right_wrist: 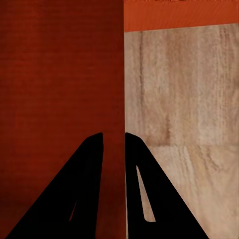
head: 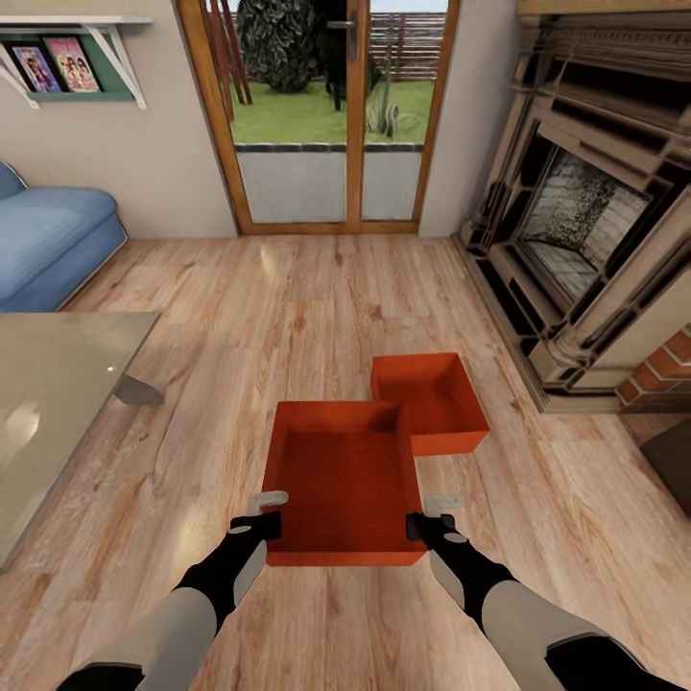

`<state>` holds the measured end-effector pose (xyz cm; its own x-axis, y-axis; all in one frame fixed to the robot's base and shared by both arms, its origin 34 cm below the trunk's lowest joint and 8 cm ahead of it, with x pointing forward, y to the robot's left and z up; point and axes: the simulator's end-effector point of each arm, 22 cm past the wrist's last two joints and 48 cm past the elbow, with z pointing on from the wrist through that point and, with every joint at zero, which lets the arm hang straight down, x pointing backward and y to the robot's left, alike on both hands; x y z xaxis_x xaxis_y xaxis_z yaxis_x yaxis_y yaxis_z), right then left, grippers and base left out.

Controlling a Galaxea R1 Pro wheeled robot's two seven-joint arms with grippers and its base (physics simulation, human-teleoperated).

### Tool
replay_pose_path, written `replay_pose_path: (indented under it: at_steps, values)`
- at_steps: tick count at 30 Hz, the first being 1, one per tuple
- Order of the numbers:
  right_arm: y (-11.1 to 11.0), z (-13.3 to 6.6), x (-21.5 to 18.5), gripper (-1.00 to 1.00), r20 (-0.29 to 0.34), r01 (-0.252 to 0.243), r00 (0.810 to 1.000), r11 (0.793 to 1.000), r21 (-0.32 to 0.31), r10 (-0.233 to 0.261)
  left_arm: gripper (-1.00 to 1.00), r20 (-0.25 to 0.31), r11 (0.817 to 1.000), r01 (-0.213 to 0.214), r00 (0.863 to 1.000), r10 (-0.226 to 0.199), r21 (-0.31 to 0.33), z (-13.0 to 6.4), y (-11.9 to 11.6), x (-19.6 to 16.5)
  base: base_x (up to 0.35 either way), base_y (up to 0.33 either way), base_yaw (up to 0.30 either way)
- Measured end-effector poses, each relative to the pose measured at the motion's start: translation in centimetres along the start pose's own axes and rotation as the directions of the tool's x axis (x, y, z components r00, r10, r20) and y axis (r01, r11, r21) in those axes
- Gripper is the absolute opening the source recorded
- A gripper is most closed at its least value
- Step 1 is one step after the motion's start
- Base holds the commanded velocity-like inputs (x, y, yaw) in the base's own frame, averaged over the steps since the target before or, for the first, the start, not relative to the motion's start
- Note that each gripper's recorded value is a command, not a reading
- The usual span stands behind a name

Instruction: Move the two storage containers from the living room to the garage. In the garage, place one container on the floor and stack the other container on top of it (either order is fine).

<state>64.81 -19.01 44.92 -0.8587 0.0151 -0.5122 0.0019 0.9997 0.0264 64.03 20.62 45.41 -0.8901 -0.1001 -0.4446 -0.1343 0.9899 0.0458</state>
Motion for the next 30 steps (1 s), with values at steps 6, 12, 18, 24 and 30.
replay_pose_path:
  at_steps: [6,12,18,24,30]
  values:
    - [0.0,-0.9,-0.6,-1.0,0.002,-0.002,1.0,1.0,0.0,0.002,-1.0,0.002,1.0,-0.002,1.0,0.002,0.0,-0.9,0.0,-0.6,0.0,0.0,0.0]
    - [0.0,-1.7,-1.2,-1.0,0.006,-0.006,1.0,1.0,0.001,0.006,-1.0,0.005,1.0,-0.006,1.0,0.006,0.0,-1.8,0.0,-1.2,0.0,0.0,0.0]
    - [0.0,-2.6,-1.7,-1.0,0.006,-0.006,1.0,1.0,0.001,0.006,-1.0,0.006,1.0,-0.006,1.0,0.006,0.0,-2.7,0.0,-1.7,0.0,0.0,0.0]
    - [0.0,-3.4,-2.2,-1.0,0.006,-0.006,1.0,1.0,0.001,0.006,-1.0,0.005,1.0,-0.006,1.0,0.006,0.0,-3.6,0.1,-2.2,0.0,0.0,0.0]
    - [0.1,-4.2,-2.7,-1.0,0.004,-0.004,1.0,1.0,0.0,0.004,-1.0,0.003,1.0,-0.004,1.0,0.004,0.0,-4.4,0.1,-2.5,0.0,0.0,0.0]
